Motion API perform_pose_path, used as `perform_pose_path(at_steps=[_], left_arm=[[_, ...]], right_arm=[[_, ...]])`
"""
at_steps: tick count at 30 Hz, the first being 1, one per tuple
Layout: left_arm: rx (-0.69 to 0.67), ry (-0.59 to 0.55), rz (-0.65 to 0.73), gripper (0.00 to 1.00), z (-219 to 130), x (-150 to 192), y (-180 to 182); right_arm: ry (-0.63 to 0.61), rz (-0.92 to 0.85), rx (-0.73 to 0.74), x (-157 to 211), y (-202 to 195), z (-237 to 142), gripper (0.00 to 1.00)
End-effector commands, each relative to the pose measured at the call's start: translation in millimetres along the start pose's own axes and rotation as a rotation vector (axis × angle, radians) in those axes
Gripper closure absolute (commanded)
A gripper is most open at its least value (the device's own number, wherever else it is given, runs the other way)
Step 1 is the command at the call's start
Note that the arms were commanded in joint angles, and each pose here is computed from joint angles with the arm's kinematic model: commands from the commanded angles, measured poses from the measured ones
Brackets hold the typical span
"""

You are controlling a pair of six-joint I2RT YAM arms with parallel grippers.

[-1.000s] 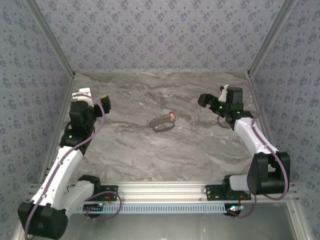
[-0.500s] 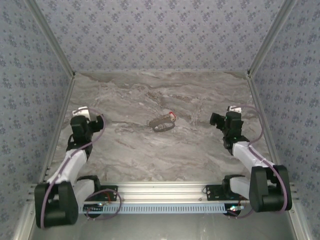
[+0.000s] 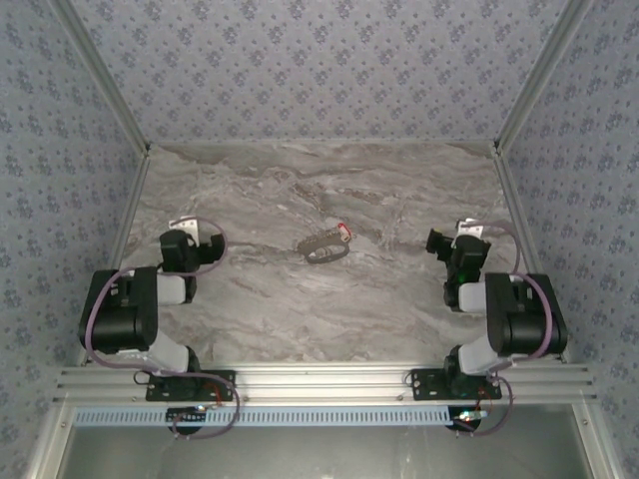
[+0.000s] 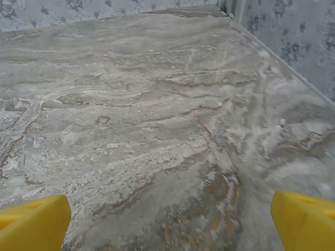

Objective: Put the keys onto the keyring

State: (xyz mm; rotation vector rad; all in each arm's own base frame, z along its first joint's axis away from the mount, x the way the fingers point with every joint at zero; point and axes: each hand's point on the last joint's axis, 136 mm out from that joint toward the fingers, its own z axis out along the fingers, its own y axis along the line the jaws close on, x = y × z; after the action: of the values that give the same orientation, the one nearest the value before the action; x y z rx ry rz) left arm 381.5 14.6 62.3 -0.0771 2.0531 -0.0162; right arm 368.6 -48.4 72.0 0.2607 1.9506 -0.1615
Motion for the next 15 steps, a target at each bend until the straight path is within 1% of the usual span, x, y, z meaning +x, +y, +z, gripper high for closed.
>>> perform_pose_path(at_steps=[1, 2, 4, 6, 7, 8, 10, 13, 14, 15], left_arm=[[0.044, -0.083, 0.031, 0.02, 2, -31, -10], [0.036, -0.087, 0.022, 0.02, 3, -30, -8], [0.026, -0.08, 0.019, 0.02, 3, -30, -6], [0.025, -0.08, 0.021, 0.02, 3, -30, -7], [0.023, -0.084, 0.022, 0.02, 3, -31, -6], [0.024, -0.082, 0.021, 0.02, 3, -30, -6], [0.023, -0.083, 0.021, 0.02, 3, -30, -6], [0.023, -0.082, 0.021, 0.02, 3, -30, -6], [0.024, -0.083, 0.021, 0.02, 3, -30, -6], [0.024, -0.083, 0.02, 0.02, 3, -30, -6]], right_arm=[[-0.006, -0.02, -0.019, -14, 8, 7, 0.0], [-0.066, -0.062, -0.034, -20, 13, 8, 0.0], [-0.003, -0.023, -0.025, -14, 12, 7, 0.0], [-0.049, -0.075, -0.018, -16, 11, 6, 0.0], [-0.056, -0.058, 0.02, -19, 7, 4, 0.0], [-0.063, -0.045, 0.026, -18, 7, 1, 0.0], [-0.083, -0.106, -0.012, -19, 17, 1, 0.0], [-0.054, -0.08, -0.034, -20, 22, 5, 0.0], [-0.058, -0.1, -0.015, -18, 19, 4, 0.0], [-0.062, -0.118, -0.035, -19, 23, 4, 0.0]])
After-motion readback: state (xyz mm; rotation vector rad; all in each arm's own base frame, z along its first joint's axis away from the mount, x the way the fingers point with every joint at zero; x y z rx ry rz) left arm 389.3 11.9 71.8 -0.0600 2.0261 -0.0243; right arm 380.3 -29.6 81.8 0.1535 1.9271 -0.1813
